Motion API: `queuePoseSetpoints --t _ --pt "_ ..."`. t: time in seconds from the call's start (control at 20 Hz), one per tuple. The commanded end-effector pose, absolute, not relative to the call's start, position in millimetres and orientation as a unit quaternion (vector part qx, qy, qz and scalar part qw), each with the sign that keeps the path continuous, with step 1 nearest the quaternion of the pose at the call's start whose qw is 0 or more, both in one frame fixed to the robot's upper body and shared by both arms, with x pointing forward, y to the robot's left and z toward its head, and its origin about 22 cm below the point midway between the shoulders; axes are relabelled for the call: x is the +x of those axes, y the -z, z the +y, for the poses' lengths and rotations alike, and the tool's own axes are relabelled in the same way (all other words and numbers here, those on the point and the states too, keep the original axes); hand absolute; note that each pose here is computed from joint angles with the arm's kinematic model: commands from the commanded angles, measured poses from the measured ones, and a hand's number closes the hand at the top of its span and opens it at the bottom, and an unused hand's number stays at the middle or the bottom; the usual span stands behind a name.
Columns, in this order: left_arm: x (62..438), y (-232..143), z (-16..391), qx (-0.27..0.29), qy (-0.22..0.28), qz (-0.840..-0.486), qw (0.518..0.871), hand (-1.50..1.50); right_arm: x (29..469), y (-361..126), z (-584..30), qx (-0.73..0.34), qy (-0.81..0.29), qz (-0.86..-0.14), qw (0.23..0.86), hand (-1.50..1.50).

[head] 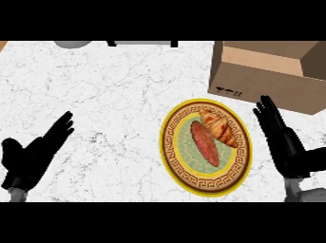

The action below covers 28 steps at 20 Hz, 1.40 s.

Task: Pick the sweet potato from the plate and place it in the cardboard box

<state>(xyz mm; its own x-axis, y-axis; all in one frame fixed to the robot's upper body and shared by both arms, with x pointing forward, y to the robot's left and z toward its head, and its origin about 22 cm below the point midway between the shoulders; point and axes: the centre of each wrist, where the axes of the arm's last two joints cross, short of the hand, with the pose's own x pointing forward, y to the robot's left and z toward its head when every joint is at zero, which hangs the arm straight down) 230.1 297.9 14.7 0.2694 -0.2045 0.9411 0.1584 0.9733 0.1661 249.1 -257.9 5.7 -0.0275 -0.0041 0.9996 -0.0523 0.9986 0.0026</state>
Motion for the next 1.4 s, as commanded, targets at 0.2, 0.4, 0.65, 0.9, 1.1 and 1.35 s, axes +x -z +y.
queuePoseSetpoints --t 0.2,0.4,0.65,0.9,1.1,1.35 --pt "248 -5 308 0.137 -0.002 -0.636 0.76 0.0 274 -79 -245 -0.049 -0.138 -0.807 0.572 1.5" --pt "236 16 298 0.151 -0.028 -0.623 0.767 0.0 257 -54 -278 -0.255 -0.168 -0.745 0.593 1.5" --pt "249 33 276 0.152 -0.03 -0.633 0.759 0.0 226 -46 -255 -0.288 -0.226 -0.779 0.509 -1.5" --pt "257 24 278 0.146 -0.04 -0.636 0.757 0.0 203 -100 -267 -0.328 -0.302 -0.715 0.539 -1.5" --pt "256 32 273 0.146 -0.031 -0.635 0.758 0.0 203 -131 -255 -0.34 -0.325 -0.656 0.591 -1.5" --pt "255 31 280 0.144 -0.027 -0.631 0.761 0.0 197 -170 -238 -0.321 -0.394 -0.605 0.613 -1.5"
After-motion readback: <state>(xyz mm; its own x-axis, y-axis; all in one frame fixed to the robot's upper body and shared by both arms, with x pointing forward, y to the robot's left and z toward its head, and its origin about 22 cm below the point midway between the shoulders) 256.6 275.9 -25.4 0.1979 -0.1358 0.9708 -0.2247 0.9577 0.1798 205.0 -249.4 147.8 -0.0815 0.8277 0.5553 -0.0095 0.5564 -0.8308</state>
